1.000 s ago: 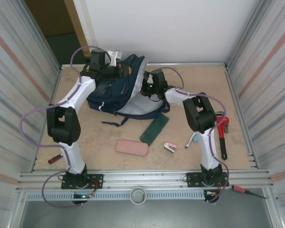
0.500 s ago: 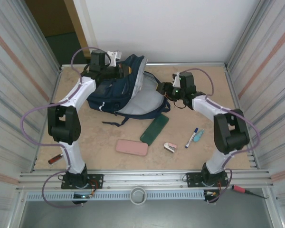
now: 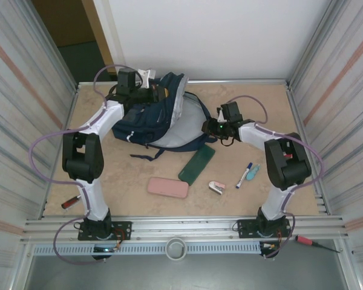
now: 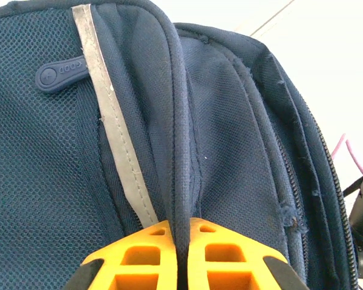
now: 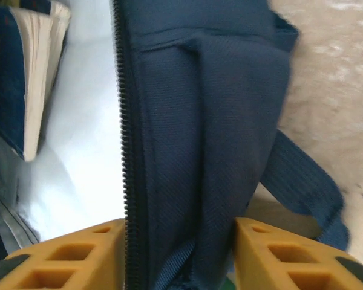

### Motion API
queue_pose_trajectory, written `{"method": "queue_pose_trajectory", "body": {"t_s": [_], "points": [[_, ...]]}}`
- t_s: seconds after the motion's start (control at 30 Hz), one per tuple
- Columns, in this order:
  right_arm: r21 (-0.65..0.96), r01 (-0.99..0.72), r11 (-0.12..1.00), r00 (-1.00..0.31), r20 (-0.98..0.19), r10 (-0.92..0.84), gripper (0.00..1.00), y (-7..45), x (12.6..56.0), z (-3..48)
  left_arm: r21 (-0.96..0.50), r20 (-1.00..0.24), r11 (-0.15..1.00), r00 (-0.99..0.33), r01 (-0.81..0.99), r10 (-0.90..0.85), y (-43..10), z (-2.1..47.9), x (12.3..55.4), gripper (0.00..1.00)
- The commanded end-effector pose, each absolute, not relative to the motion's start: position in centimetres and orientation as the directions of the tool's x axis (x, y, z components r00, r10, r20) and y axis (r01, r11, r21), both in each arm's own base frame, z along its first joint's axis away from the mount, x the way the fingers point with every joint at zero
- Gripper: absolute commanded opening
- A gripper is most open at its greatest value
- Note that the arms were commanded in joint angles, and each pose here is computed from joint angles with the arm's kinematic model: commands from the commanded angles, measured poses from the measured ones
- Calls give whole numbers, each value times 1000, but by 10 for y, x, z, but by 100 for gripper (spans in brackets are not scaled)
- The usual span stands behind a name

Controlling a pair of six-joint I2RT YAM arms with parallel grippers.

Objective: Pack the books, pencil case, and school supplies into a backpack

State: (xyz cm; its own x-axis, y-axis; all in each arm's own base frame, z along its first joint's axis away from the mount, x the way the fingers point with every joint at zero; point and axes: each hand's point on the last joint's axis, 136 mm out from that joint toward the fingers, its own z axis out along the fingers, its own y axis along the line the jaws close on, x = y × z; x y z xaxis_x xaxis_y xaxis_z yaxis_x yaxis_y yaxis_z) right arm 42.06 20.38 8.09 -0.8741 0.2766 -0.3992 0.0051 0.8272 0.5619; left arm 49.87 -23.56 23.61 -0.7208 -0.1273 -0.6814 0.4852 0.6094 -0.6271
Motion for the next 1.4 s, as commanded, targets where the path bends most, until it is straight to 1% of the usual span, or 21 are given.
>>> {"method": "queue_pose_trajectory", "body": {"t_s": [0.0, 0.07, 0.13, 0.23, 0.37, 0.5, 0.6, 0.67, 0.73, 0.87, 0.93, 1.0, 1.03, 1.1, 1.17, 1.2, 1.3, 1.37], "points": [[579, -20, 815, -858, -428, 283, 25, 211, 444, 95, -600, -729, 612, -668, 516, -152, -237, 244, 509, 0], [590, -9, 807, -856, -422, 299, 14, 208, 456, 95, -606, -723, 614, -672, 507, -160, -240, 239, 509, 0], [603, 0, 798, -853, -417, 314, 8, 202, 466, 96, -611, -718, 614, -676, 499, -165, -243, 234, 508, 0], [616, 16, 788, -845, -412, 340, 3, 188, 481, 99, -607, -714, 624, -683, 492, -155, -253, 225, 506, 0], [633, 30, 773, -834, -411, 368, 3, 168, 497, 107, -601, -705, 625, -699, 499, -120, -277, 212, 505, 3], [646, 43, 762, -825, -407, 391, 3, 145, 512, 116, -586, -704, 605, -708, 540, -50, -308, 206, 498, 15], [648, 55, 760, -820, -405, 405, 3, 126, 520, 124, -528, -727, 605, -685, 596, 41, -322, 207, 486, 29], [637, 65, 768, -809, -417, 415, 3, 111, 523, 131, -461, -752, 622, -651, 632, 104, -320, 212, 478, 38], [629, 75, 774, -801, -424, 423, 7, 98, 524, 136, -389, -775, 645, -613, 657, 157, -310, 217, 470, 46], [586, 97, 804, -792, -444, 418, 23, 80, 516, 142, -174, -800, 709, -518, 683, 303, -275, 215, 449, 60], [556, 104, 825, -791, -457, 407, 33, 74, 508, 143, -43, -797, 729, -463, 683, 388, -254, 210, 439, 64], [536, 110, 837, -790, -464, 401, 41, 72, 500, 144, 65, -781, 715, -411, 696, 471, -239, 202, 427, 65], [527, 111, 842, -789, -469, 397, 45, 72, 496, 146, 121, -766, 696, -379, 708, 519, -232, 197, 422, 65], [516, 108, 850, -785, -481, 392, 48, 74, 486, 148, 207, -730, 642, -321, 738, 604, -223, 187, 412, 65], [515, 91, 852, -784, -491, 380, 50, 80, 476, 149, 290, -677, 569, -255, 769, 690, -217, 173, 402, 65], [516, 79, 853, -786, -494, 371, 51, 85, 470, 149, 325, -645, 516, -212, 793, 734, -215, 164, 396, 64], [520, 62, 852, -799, -485, 355, 52, 95, 454, 144, 394, -544, 386, -127, 834, 829, -208, 131, 379, 64], [523, 55, 850, -811, -473, 344, 52, 101, 445, 140, 414, -496, 332, -96, 848, 863, -204, 111, 372, 64]]}}
